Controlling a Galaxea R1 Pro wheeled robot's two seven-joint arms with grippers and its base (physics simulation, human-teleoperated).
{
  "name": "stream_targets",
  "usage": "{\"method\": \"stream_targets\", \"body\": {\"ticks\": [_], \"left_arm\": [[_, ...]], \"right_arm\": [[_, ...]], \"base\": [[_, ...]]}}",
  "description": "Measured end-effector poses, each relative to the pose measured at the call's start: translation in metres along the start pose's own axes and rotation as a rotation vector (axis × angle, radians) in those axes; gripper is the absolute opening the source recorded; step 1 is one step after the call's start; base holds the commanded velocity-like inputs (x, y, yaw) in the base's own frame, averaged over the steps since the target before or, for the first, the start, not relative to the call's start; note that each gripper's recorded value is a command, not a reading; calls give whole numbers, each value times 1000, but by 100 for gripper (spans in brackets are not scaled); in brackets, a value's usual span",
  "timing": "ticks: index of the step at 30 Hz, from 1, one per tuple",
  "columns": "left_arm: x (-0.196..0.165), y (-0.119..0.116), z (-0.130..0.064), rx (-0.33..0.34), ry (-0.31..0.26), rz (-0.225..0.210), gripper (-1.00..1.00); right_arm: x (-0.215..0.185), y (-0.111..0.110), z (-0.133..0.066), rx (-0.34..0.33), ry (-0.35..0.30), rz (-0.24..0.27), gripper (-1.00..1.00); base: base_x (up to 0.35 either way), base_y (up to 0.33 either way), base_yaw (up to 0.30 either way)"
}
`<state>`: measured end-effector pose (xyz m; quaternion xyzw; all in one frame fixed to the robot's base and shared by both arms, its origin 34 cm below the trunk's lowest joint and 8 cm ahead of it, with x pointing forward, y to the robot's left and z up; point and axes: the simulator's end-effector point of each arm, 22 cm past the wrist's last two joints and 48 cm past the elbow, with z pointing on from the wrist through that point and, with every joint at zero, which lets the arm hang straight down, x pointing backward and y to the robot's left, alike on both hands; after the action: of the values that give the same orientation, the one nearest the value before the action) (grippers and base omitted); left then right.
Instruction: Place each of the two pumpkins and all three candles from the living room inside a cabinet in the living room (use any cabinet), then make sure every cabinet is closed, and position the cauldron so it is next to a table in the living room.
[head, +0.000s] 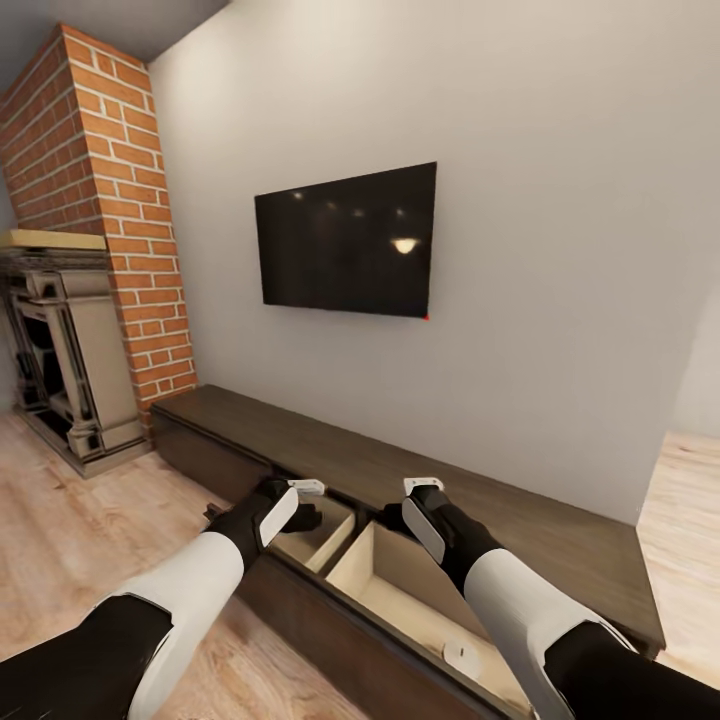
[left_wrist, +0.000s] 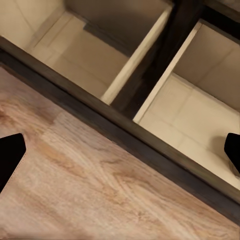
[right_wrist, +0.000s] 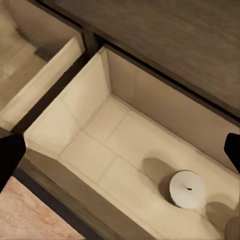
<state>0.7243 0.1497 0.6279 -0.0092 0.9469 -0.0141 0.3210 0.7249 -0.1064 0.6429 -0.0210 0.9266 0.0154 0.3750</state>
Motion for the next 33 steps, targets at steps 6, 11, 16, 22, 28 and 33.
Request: {"method": "stream_targets", "body": {"ticks": [6,11,16,22,28,33], "left_arm": [[-12,-1,-11,0,-5,0,100],[-21,-1,-20,0,-9,0,100],[-31,-2,-29,1,-13,0,100],[-42,-2,-40,1,-17,0,100],[-46,-2,-44,2,-22,-1,100],[-47,-3,-47,3,-27,-1,100]], "right_arm": [[-13,0,-10,0,-5,0,100],[-24,0,-18,0,-9,-1,100],[-34,0,-26,0,-13,-1,100],[-47,0,-36,0,-18,-1,100],[-51,0,-39,1,-23,-2,100],[-52,1,-41,1,-27,-2,100]], "base": [[0,0,259],[0,0,259],[0,0,259],[0,0,259],[0,0,259],[0,0,259]]}}
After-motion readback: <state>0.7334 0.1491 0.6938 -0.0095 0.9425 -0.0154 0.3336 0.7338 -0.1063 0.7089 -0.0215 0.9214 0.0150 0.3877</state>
